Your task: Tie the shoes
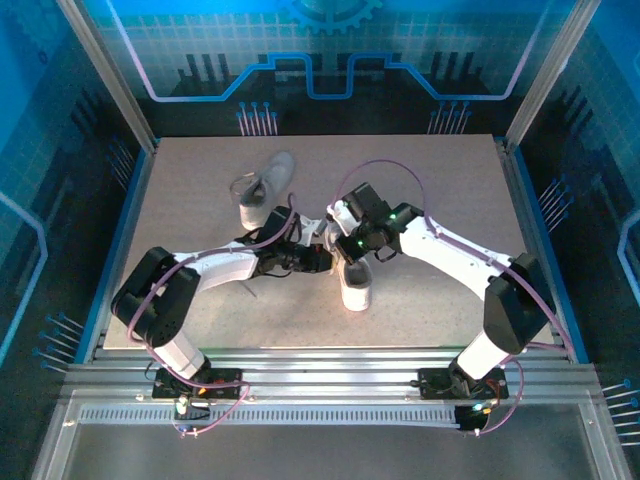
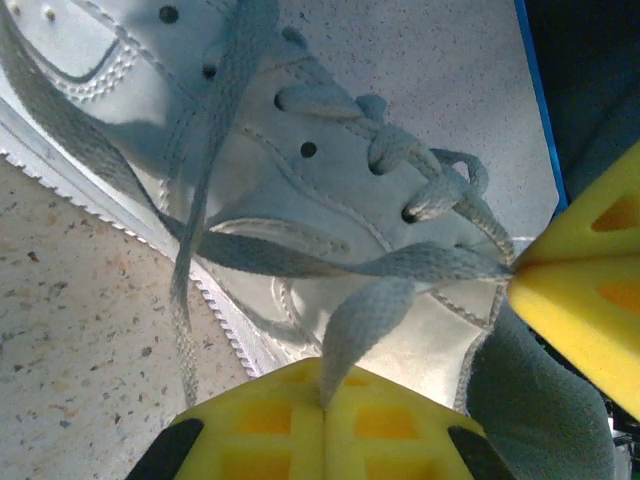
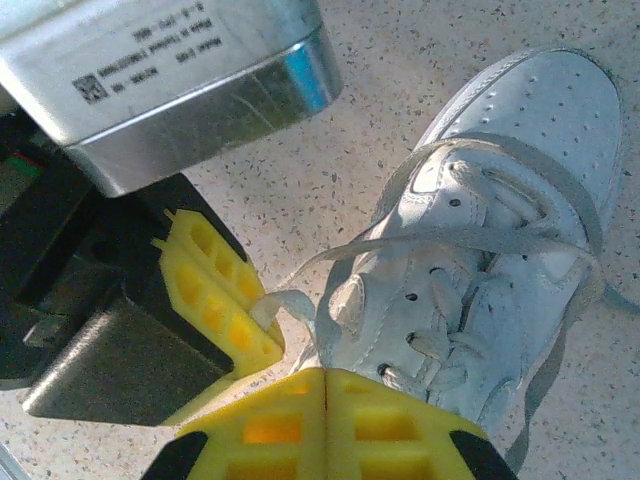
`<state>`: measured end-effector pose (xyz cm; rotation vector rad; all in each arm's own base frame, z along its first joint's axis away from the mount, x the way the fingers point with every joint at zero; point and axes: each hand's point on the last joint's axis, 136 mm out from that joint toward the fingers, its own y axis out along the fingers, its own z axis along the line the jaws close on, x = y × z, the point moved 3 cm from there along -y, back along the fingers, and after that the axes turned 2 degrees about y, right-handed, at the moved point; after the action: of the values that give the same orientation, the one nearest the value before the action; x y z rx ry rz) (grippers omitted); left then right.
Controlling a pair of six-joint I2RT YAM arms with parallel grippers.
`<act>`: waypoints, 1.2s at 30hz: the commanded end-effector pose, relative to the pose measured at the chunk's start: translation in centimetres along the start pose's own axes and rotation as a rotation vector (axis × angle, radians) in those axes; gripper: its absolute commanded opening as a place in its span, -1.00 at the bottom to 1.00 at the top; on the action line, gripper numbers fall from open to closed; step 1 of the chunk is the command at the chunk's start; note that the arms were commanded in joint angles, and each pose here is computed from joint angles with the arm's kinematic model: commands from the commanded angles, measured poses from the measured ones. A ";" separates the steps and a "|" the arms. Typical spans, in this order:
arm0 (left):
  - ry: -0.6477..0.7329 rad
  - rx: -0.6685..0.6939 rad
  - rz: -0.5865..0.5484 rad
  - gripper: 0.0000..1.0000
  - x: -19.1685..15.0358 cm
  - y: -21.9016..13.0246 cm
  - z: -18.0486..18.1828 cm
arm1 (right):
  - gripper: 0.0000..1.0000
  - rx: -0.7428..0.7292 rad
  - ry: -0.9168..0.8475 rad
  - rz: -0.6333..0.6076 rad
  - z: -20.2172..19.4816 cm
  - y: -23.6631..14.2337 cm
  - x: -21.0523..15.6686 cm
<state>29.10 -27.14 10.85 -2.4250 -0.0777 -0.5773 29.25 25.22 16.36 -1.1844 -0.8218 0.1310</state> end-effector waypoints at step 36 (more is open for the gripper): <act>0.176 -0.125 0.147 -1.00 -0.1 2.9 -2.4 | -0.23 0.116 0.450 -0.053 -3.6 -0.9 -1.5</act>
<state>29.27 -30.12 10.68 -2.4306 0.1392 -0.6993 30.42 21.14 17.33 -1.0438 -0.5230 -0.1458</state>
